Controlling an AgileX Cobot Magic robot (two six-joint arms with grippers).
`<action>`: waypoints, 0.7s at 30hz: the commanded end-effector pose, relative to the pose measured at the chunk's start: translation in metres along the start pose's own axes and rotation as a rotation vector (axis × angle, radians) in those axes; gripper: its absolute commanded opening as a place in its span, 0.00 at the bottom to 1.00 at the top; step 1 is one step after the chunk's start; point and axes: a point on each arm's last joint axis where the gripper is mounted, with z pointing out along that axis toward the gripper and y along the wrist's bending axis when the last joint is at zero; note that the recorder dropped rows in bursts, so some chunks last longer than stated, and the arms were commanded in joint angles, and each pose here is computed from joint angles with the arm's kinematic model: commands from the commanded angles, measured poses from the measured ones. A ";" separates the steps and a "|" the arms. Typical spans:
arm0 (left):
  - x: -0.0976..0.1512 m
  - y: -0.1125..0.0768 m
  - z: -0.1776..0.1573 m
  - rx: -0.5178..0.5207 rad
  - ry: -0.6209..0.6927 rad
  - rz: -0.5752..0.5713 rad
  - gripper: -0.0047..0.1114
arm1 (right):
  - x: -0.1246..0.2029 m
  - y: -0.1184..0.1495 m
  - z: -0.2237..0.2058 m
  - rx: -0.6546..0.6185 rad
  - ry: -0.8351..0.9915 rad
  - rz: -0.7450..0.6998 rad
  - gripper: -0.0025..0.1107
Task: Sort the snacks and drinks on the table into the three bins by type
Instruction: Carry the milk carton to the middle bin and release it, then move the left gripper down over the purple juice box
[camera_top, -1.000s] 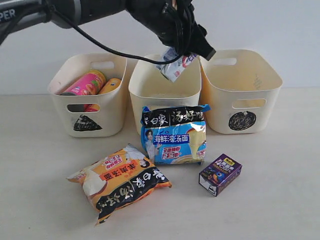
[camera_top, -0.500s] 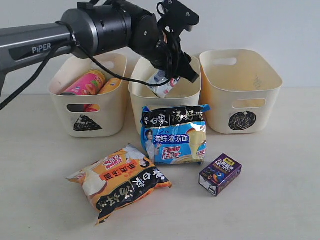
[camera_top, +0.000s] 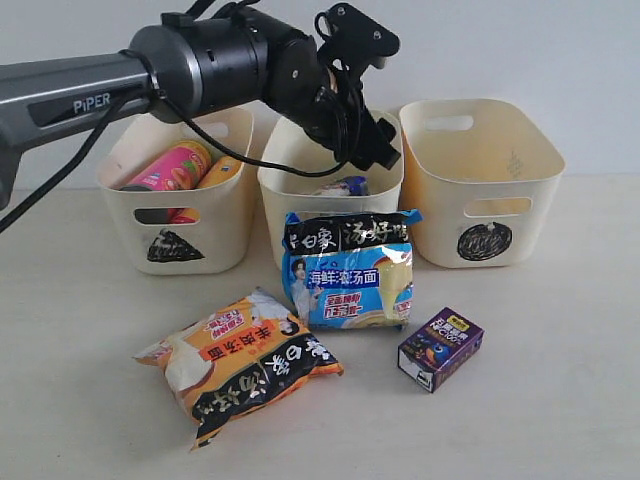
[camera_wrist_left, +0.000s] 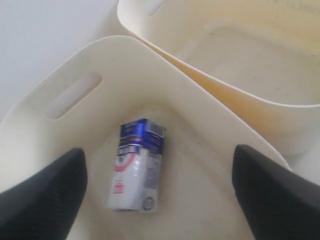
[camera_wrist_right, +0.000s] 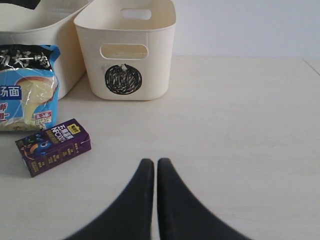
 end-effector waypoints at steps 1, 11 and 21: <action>-0.007 0.005 -0.017 0.000 0.025 -0.022 0.67 | 0.001 0.000 0.000 0.002 -0.009 -0.001 0.02; -0.018 0.004 -0.064 0.027 0.149 0.045 0.10 | 0.001 0.000 0.000 0.002 -0.009 -0.001 0.02; -0.036 -0.057 -0.100 0.138 0.195 0.192 0.08 | 0.001 0.000 0.000 0.002 -0.009 -0.001 0.02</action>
